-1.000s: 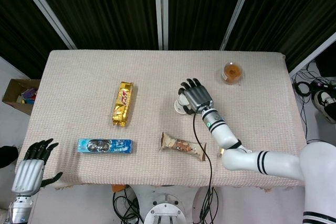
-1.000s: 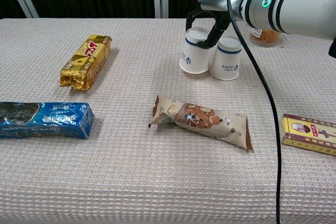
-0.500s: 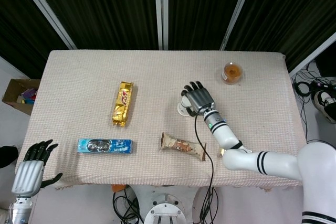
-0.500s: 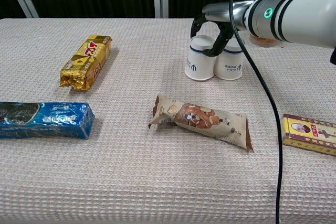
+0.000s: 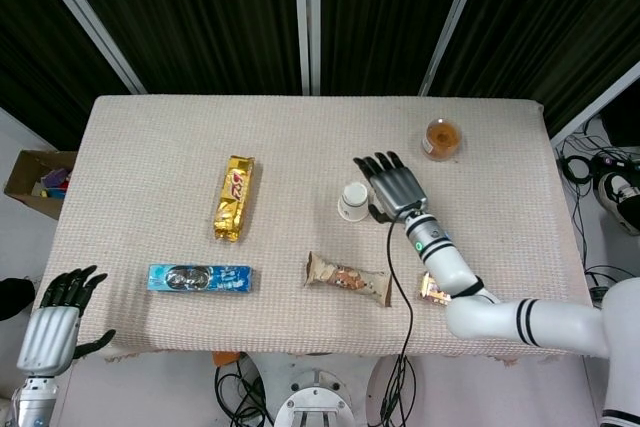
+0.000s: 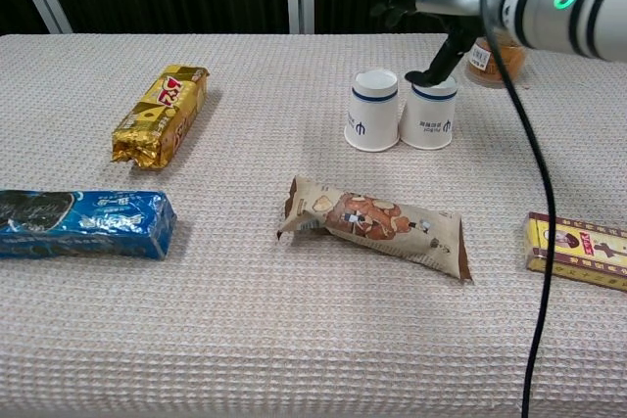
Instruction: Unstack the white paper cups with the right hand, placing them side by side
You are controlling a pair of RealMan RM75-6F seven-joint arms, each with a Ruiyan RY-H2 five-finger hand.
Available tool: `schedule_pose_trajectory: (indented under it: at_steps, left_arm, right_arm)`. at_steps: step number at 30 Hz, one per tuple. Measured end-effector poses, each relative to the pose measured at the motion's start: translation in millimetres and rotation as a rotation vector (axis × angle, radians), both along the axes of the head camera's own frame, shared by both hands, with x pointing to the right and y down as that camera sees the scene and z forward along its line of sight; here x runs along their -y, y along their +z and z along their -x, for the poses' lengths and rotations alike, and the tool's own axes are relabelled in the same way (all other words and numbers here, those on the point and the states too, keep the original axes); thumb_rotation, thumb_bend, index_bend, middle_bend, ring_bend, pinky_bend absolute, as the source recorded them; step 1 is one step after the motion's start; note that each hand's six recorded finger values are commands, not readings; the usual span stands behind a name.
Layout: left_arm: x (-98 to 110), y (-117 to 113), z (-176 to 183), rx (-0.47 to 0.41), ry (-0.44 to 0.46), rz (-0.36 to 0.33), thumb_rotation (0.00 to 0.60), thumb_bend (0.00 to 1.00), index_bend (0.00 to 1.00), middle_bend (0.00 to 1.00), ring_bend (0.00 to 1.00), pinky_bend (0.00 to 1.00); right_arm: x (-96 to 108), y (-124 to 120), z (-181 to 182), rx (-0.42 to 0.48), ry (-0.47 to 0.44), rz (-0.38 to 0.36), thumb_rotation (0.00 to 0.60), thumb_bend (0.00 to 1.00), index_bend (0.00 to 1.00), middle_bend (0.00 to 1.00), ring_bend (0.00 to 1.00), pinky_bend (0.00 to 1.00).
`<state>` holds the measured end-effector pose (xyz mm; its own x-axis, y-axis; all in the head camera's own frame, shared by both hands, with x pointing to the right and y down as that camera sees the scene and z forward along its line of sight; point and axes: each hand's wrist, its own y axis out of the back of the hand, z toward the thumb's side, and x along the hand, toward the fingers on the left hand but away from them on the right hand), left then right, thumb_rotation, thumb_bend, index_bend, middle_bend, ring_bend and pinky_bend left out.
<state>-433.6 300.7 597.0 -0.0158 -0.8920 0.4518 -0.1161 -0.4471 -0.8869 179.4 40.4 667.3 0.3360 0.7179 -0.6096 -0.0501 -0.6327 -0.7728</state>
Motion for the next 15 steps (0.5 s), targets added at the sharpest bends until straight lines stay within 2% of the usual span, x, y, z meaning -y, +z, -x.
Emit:
schedule_pose_trajectory:
  at_steps: [6, 10, 15]
  left_arm:
    - [4, -9, 5, 0.025, 0.004, -0.024, 0.6, 0.13, 0.19, 0.1, 0.09, 0.12]
    - [9, -20, 8, 0.047, -0.003, -0.052, 0.6, 0.13, 0.19, 0.1, 0.08, 0.12]
    - [11, -29, 4, 0.062, 0.0, -0.068, 0.6, 0.13, 0.19, 0.1, 0.08, 0.12]
  right_arm:
    - [-17, -45, -71, 0.005, 0.067, -0.132, 0.6, 0.35, 0.0, 0.05, 0.0, 0.0]
    - [-55, -73, -137, -0.009, 0.135, -0.222, 0.6, 0.36, 0.0, 0.01, 0.0, 0.0]
    - [-110, -98, -206, 0.025, 0.267, -0.277, 0.6, 0.36, 0.0, 0.0, 0.0, 0.0]
